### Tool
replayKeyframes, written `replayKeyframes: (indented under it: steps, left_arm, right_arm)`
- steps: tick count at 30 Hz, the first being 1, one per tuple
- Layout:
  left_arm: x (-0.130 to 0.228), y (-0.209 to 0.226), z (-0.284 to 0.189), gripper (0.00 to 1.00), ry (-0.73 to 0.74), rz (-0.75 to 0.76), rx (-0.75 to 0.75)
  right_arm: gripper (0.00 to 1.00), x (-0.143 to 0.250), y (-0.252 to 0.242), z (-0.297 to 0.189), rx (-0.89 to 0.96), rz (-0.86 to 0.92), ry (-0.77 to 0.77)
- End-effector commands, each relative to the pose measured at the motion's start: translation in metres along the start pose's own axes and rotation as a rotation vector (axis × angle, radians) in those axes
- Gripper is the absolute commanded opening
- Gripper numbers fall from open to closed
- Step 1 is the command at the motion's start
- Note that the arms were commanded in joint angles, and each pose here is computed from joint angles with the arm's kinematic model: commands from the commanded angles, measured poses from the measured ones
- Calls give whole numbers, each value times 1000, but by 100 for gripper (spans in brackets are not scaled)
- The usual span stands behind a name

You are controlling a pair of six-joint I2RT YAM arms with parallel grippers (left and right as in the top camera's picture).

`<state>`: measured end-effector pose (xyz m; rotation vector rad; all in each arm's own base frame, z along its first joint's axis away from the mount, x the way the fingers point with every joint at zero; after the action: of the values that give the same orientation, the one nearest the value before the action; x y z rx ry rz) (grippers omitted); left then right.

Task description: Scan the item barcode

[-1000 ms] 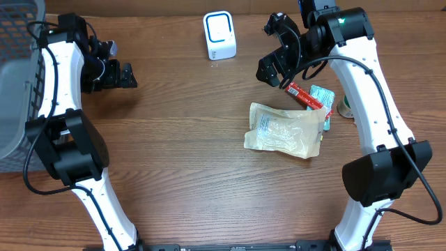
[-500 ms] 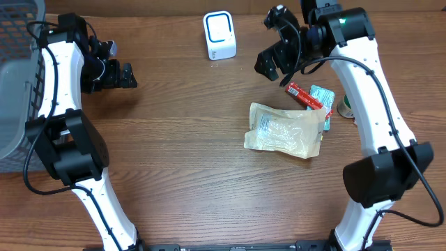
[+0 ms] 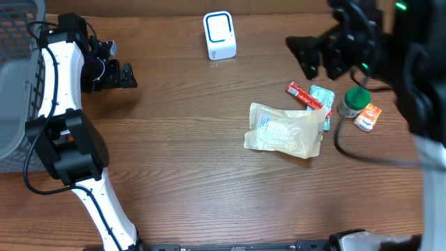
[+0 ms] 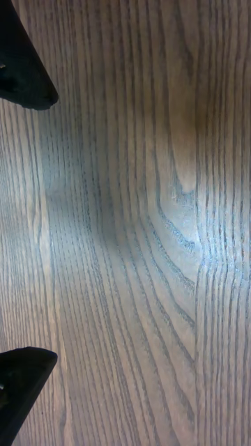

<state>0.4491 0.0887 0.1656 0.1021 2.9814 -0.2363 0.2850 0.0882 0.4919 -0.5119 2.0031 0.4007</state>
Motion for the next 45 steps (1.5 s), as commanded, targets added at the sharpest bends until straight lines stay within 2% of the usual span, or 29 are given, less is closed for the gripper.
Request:
replayKeyframes:
  steps: [1, 6, 13, 21, 27, 34, 45]
  left_arm:
    - [-6, -5, -15, 100, -45, 29, -1]
    - [-6, -5, -15, 100, -45, 30, -1]
    - [-6, -5, -15, 100, -46, 29, -1]
    - [-6, -5, -15, 100, -46, 29, -1]
    - [-6, -5, -15, 100, -46, 29, -1]
    - [-6, -5, -15, 100, -46, 29, -1]
    - [-6, -5, -15, 100, -46, 29, -1]
  right_arm:
    - [100, 7, 4, -16, 13, 46, -14]
    - [100, 32, 8, -49, 122, 151, -66]
    - [100, 103, 17, -68, 174, 176, -153]
    - [100, 201, 15, -40, 201, 147, -280]
    - [100, 253, 1, -7, 211, 215, -491]
    - [100, 282, -2, 4, 205, 207, -650]
    - [100, 314, -7, 6, 244, 197, -717]
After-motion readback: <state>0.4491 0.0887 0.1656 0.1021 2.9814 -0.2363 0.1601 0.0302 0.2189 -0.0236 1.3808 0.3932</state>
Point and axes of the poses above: each gripper's point midway between its finger pads, its own z axis out along the fingers, its own y axis along the line the jaws close on, x = y × z, the point moved 8 cm from there along -z, back along the fingers, and after that the axes turned 6 degrees about z, right-handed, at the moved point
